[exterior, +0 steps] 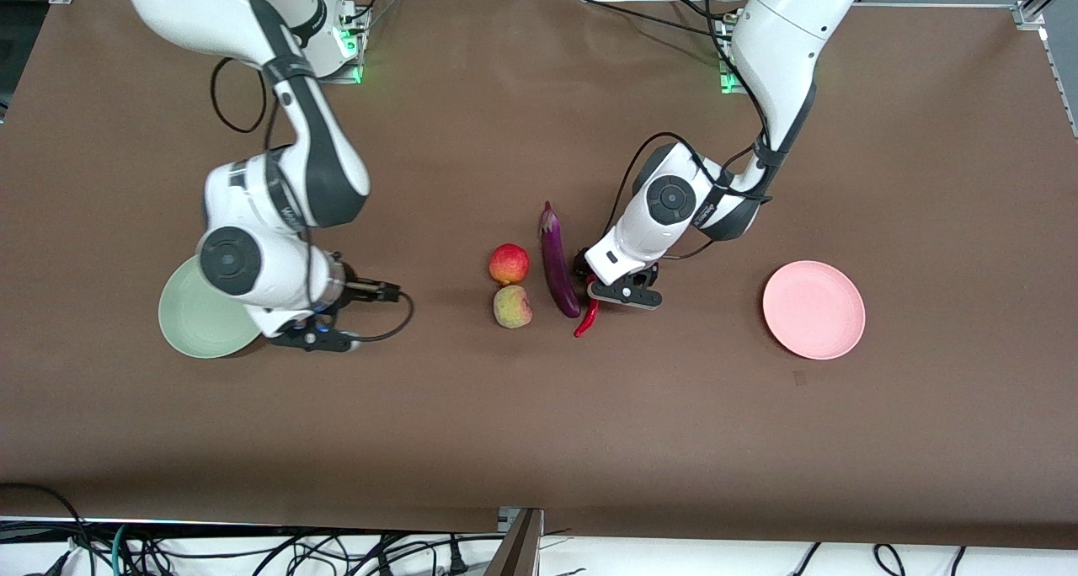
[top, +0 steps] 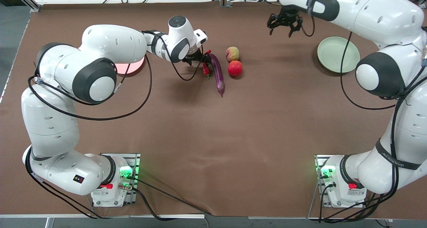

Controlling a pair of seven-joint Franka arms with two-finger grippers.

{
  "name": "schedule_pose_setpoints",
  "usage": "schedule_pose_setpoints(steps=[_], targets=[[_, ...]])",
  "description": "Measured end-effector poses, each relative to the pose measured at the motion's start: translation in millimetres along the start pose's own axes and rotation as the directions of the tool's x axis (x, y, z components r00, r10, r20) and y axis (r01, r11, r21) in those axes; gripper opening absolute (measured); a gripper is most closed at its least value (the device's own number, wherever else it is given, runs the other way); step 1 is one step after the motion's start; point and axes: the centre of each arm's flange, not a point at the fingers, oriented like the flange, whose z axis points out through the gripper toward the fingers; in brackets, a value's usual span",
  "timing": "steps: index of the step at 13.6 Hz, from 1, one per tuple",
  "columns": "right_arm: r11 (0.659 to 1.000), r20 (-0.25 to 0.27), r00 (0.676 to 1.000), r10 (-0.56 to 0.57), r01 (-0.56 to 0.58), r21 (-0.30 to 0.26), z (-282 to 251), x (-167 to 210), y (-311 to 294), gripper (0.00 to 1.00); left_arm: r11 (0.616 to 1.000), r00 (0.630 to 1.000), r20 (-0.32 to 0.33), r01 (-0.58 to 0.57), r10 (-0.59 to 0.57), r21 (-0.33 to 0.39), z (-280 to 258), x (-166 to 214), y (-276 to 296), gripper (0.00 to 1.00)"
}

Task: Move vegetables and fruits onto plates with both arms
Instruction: 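Reach the left gripper to the red chili while the right gripper reaches the pomegranate, then grasp the red chili with the left gripper while the right gripper grasps the pomegranate, then carry the chili onto the pink plate while the right gripper lifts the pomegranate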

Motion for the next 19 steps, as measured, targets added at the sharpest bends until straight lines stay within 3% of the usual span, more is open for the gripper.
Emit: schedule_pose_setpoints(steps=[5, 7, 9, 12, 14, 15, 19], targets=[[0.996, -0.022, 0.997, 0.078, -0.077, 0.042, 57.6, -35.0, -87.6, 1.0, 1.0, 1.0, -0.006, -0.004, 0.004, -0.006, 8.7, -4.1, 8.1, 1.0], [0.993, -0.041, 0.994, 0.105, -0.103, 0.05, 82.2, -50.2, -116.8, 1.0, 1.0, 1.0, -0.01, -0.003, 0.003, -0.009, 15.3, -4.7, 6.9, 0.81], [0.992, -0.036, 0.993, 0.113, -0.111, 0.055, 99.1, -57.4, -128.7, 1.0, 1.0, 1.0, -0.015, -0.004, 0.003, -0.01, 15.4, -3.5, 6.9, 0.56], [0.99, -0.008, 0.993, 0.118, -0.117, 0.072, 107.8, -65.2, -137.8, 1.0, 1.0, 1.0, -0.019, -0.012, 0.012, -0.009, 14.4, -2.9, 8.7, 0.41], [0.992, 0.0, 0.994, 0.105, -0.104, 0.076, 110.8, -75.2, -148.6, 1.0, 0.998, 0.997, -0.039, -0.063, 0.063, 0.014, 9.4, 1.1, 9.7, 0.19], [0.992, 0.002, 0.995, 0.098, -0.098, 0.073, 113.0, -78.7, -152.1, 1.0, 0.996, 0.996, -0.041, -0.082, 0.083, 0.035, 1.8, 5.0, 7.6, 0.19], [0.994, 0.01, 0.996, 0.093, -0.093, 0.056, 133.1, -82.0, -155.0, 1.0, 0.975, 0.981, 0.075, -0.188, 0.18, 0.118, -56.3, 20.4, -26.5, 0.19]])
